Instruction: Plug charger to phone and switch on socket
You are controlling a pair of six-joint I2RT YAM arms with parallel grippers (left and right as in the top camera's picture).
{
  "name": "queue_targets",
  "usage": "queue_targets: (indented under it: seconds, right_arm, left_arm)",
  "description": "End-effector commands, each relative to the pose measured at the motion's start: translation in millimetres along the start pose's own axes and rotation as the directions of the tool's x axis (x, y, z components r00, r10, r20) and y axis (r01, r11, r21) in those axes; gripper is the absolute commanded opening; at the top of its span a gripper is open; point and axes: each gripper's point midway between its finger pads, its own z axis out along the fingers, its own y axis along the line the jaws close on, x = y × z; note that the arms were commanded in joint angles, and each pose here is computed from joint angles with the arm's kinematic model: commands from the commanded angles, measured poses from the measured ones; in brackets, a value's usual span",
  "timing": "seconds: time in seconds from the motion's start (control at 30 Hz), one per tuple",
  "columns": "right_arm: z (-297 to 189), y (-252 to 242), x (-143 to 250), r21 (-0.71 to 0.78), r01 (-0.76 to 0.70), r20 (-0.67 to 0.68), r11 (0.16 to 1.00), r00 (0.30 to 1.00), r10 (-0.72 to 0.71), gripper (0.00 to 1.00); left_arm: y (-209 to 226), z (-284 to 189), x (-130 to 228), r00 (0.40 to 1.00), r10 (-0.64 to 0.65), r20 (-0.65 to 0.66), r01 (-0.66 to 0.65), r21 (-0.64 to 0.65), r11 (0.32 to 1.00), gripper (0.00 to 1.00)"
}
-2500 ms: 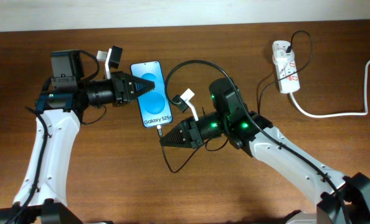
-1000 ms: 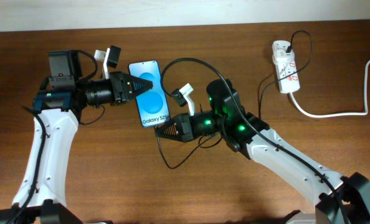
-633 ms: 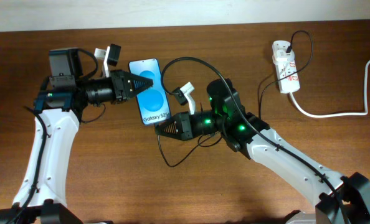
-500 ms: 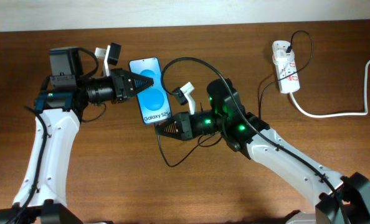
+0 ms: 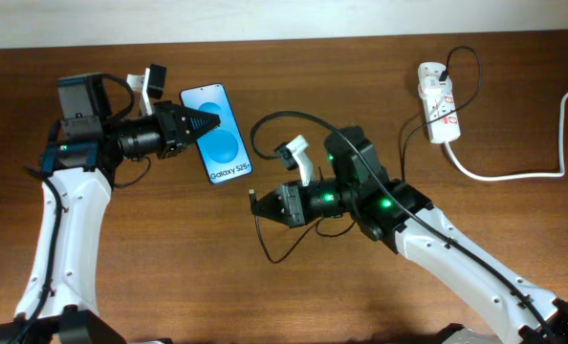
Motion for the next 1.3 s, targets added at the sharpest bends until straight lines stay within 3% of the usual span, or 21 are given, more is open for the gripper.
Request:
queue_targets:
  seconds: [0.0, 0.3, 0.57, 0.87, 1.27]
  right_arm:
    - [-3, 18, -7, -0.043, 0.118, 0.026, 0.992, 0.993, -0.117, 0.04]
    - [5, 34, 3, -0.111, 0.166, -0.006, 0.98, 0.986, -0.168, 0.04]
    - [6, 57, 2, -0.248, 0.018, -0.065, 0.969, 0.997, -0.036, 0.04]
    - [4, 41, 16, -0.22, -0.14, -0.161, 0.965, 0.981, 0.105, 0.04]
    - [-17, 28, 8, -0.267, -0.138, -0.144, 0.954, 0.984, 0.102, 0.04]
  left_arm:
    - [-12, -3, -1, 1.0, 0.017, 0.0, -0.017, 0.028, 0.999, 0.0]
    - [-16, -3, 2, 1.0, 0.013, -0.014, -0.013, 0.053, 0.999, 0.0]
    - [-17, -3, 2, 1.0, 0.015, -0.016, -0.014, 0.057, 0.998, 0.0]
    - [-21, -4, 4, 0.999, 0.039, -0.027, -0.037, 0.085, 0.996, 0.0]
    - [-26, -4, 6, 0.997, 0.065, -0.034, -0.061, 0.112, 0.992, 0.0]
